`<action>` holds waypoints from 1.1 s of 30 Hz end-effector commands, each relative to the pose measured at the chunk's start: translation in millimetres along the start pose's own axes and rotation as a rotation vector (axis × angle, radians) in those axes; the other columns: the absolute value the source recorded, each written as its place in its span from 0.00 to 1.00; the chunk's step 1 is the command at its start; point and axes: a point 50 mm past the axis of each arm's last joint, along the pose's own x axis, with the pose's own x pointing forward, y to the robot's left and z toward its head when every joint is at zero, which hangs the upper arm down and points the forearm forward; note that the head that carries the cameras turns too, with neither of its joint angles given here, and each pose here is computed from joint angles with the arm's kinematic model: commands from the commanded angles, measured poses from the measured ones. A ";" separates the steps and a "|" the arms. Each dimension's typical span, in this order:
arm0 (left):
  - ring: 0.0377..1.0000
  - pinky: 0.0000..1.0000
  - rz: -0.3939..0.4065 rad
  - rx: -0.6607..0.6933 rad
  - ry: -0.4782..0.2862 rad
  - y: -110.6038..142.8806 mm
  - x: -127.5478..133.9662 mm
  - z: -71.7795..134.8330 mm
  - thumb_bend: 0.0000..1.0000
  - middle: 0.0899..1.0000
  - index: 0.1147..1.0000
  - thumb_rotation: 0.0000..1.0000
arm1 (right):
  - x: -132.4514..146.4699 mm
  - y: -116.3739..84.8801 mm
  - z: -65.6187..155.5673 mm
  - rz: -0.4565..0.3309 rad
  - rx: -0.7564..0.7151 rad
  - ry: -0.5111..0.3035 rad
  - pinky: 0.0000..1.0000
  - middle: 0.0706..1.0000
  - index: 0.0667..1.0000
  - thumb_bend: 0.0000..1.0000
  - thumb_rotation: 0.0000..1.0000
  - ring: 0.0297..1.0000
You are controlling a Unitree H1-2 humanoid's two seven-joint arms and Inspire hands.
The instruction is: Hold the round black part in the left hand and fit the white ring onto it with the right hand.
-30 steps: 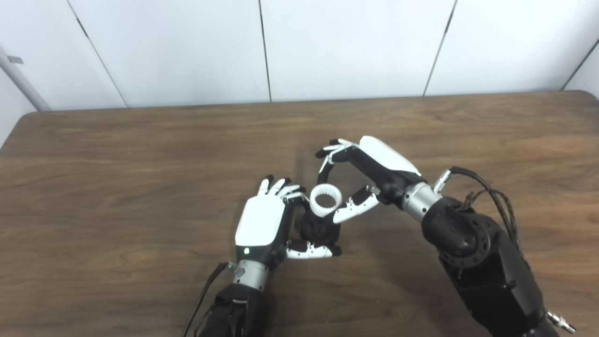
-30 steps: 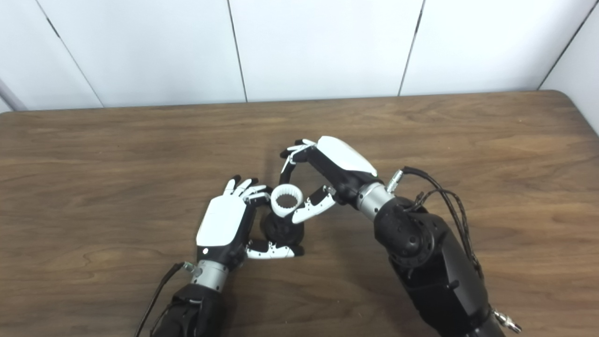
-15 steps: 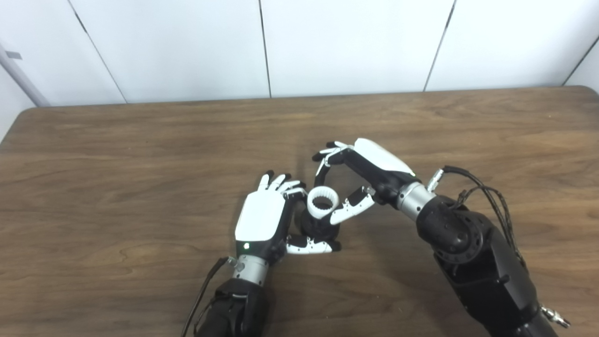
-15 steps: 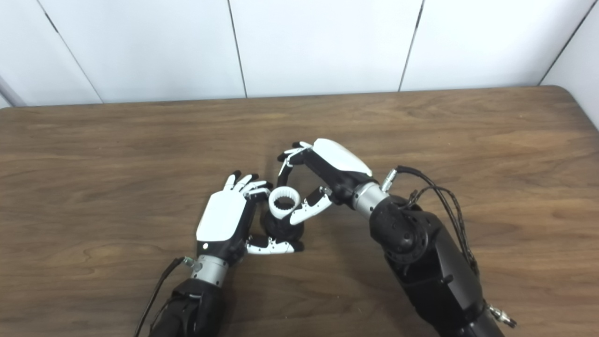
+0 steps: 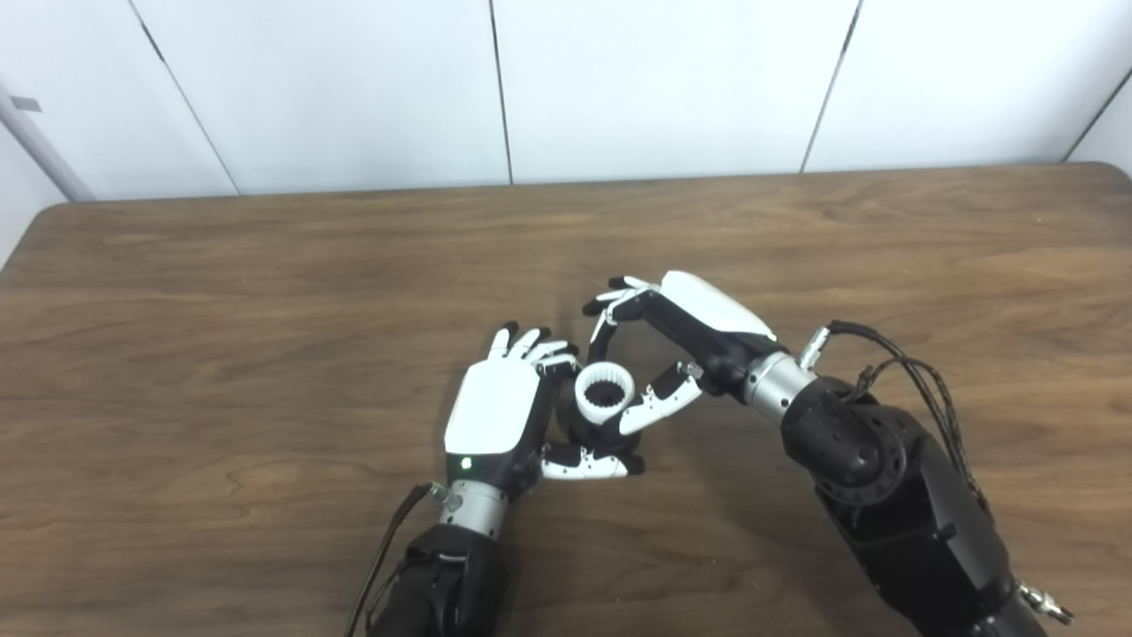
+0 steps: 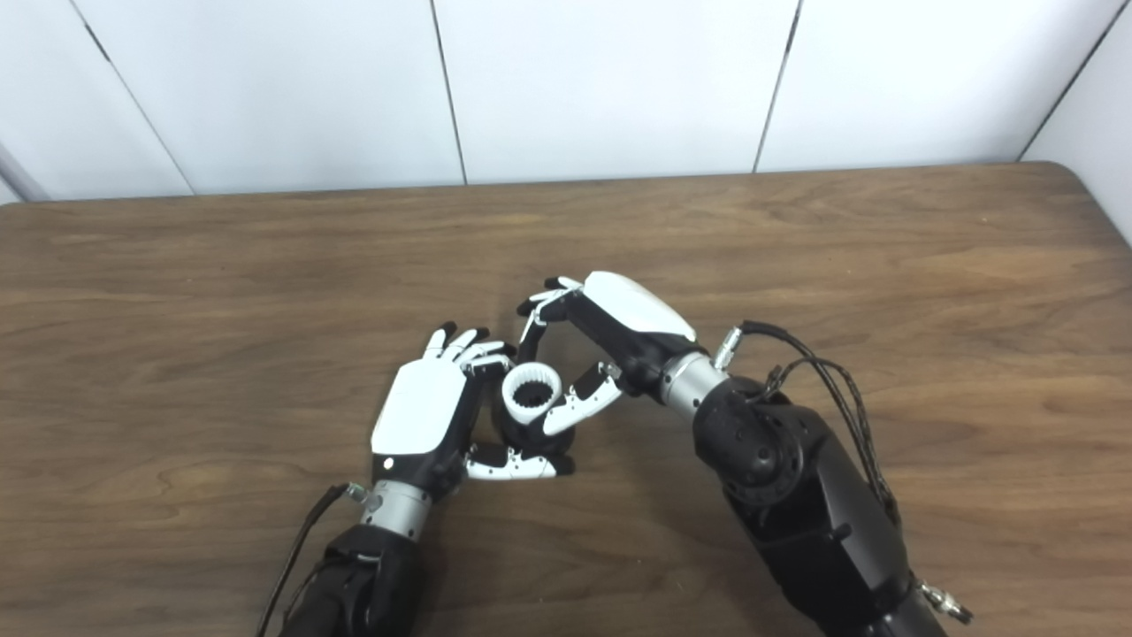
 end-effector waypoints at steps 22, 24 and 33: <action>0.90 1.00 -0.034 0.010 0.019 -4.2 -0.8 -0.8 0.52 0.77 0.42 0.06 | -0.6 -8.2 0.7 -0.033 -0.034 -0.024 0.94 0.83 0.45 0.52 0.13 0.97; 0.90 1.00 -0.034 0.010 0.018 -4.1 -1.2 -0.7 0.52 0.77 0.42 0.06 | -0.6 -8.1 0.1 -0.032 -0.036 -0.023 0.94 0.84 0.45 0.52 0.13 0.97; 0.90 1.00 -0.036 0.006 0.021 -3.1 -1.3 0.0 0.52 0.77 0.42 0.06 | -0.3 -5.4 -1.4 -0.045 -0.034 -0.015 0.92 0.83 0.45 0.52 0.14 0.96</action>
